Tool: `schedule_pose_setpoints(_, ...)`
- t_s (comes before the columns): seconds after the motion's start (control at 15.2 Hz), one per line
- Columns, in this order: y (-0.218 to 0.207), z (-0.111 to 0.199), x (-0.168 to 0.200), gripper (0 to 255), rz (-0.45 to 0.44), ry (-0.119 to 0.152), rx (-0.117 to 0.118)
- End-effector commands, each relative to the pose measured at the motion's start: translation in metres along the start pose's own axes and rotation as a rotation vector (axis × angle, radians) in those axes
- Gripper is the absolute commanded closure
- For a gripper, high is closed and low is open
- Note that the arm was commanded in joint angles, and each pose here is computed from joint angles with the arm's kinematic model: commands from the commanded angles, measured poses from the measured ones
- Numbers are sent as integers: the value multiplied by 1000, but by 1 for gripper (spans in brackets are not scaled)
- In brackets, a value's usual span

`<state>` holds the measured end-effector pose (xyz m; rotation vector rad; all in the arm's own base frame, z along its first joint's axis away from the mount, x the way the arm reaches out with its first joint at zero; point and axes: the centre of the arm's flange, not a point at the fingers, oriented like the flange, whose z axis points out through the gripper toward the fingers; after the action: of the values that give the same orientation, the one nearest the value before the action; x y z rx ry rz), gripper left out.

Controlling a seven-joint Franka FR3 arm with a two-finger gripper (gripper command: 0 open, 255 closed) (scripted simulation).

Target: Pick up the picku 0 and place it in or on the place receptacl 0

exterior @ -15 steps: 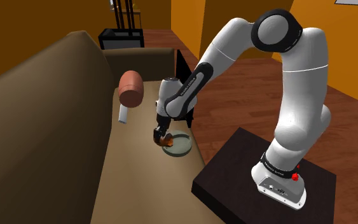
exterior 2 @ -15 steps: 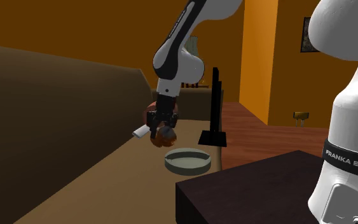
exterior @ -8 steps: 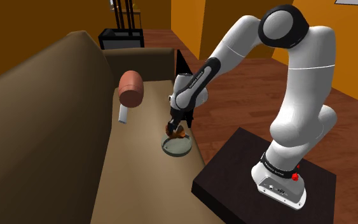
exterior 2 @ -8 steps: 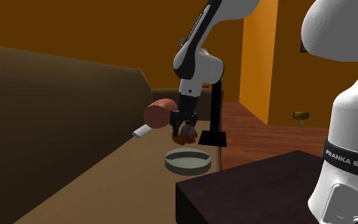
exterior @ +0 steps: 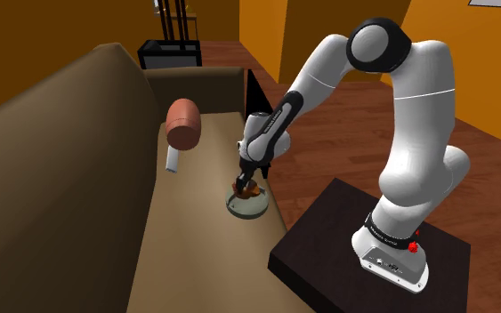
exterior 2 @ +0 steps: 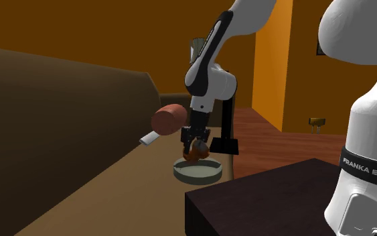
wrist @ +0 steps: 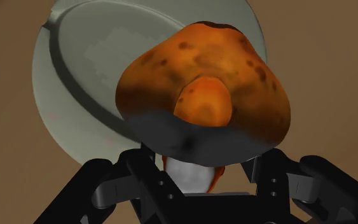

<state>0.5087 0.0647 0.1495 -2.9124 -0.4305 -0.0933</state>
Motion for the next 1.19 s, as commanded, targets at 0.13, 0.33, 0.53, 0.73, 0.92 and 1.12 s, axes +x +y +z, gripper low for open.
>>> schedule_pose_setpoints(0.13,4,20,-1,255,0,1,0)
schedule_pose_setpoints(0.33,5,23,-2,255,0,1,0)
schedule_pose_setpoints(0.53,5,23,-2,255,0,1,0)
schedule_pose_setpoints(0.73,5,23,-2,255,0,1,0)
schedule_pose_setpoints(0.92,5,23,-2,0,0,1,0)
schedule_pose_setpoints(1.12,5,23,-2,0,0,1,0)
